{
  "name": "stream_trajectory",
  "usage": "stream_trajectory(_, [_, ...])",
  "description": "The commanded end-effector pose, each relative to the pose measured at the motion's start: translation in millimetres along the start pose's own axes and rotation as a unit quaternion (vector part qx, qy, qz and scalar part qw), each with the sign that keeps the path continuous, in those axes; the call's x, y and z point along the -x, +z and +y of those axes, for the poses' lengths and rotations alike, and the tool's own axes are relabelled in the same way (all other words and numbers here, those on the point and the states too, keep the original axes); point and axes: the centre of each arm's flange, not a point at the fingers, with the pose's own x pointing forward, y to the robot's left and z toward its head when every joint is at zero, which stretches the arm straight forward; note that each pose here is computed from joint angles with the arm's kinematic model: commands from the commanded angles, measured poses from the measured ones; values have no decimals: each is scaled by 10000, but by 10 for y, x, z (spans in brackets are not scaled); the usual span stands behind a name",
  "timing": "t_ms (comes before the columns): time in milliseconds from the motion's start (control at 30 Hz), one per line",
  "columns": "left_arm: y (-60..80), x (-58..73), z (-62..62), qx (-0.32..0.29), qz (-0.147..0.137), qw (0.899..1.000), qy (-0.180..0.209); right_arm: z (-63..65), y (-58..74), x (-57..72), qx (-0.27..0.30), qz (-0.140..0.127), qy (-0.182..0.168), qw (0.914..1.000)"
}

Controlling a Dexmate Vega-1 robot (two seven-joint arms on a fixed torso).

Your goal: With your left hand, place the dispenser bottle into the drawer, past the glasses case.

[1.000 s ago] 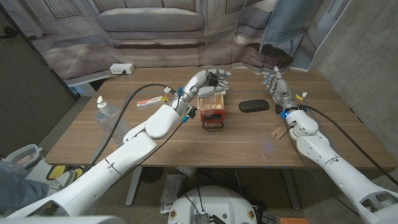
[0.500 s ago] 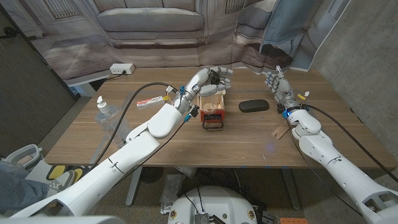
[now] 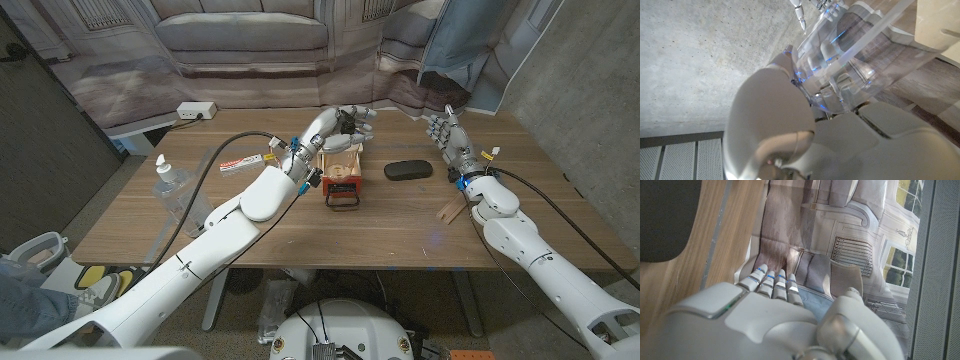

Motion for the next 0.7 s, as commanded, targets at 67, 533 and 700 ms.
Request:
stream_trajectory(67, [-39, -47, 39, 24, -105, 9999, 101, -13, 35, 43, 29, -10, -31, 10000])
stream_trajectory(533, [-102, -138, 155, 36, -131, 9997, 224, 29, 47, 9, 60, -9, -15, 10000])
stream_trajectory(700, [-136, -145, 179, 70, -103, 9995, 297, 26, 20, -4, 27, 26, -22, 10000])
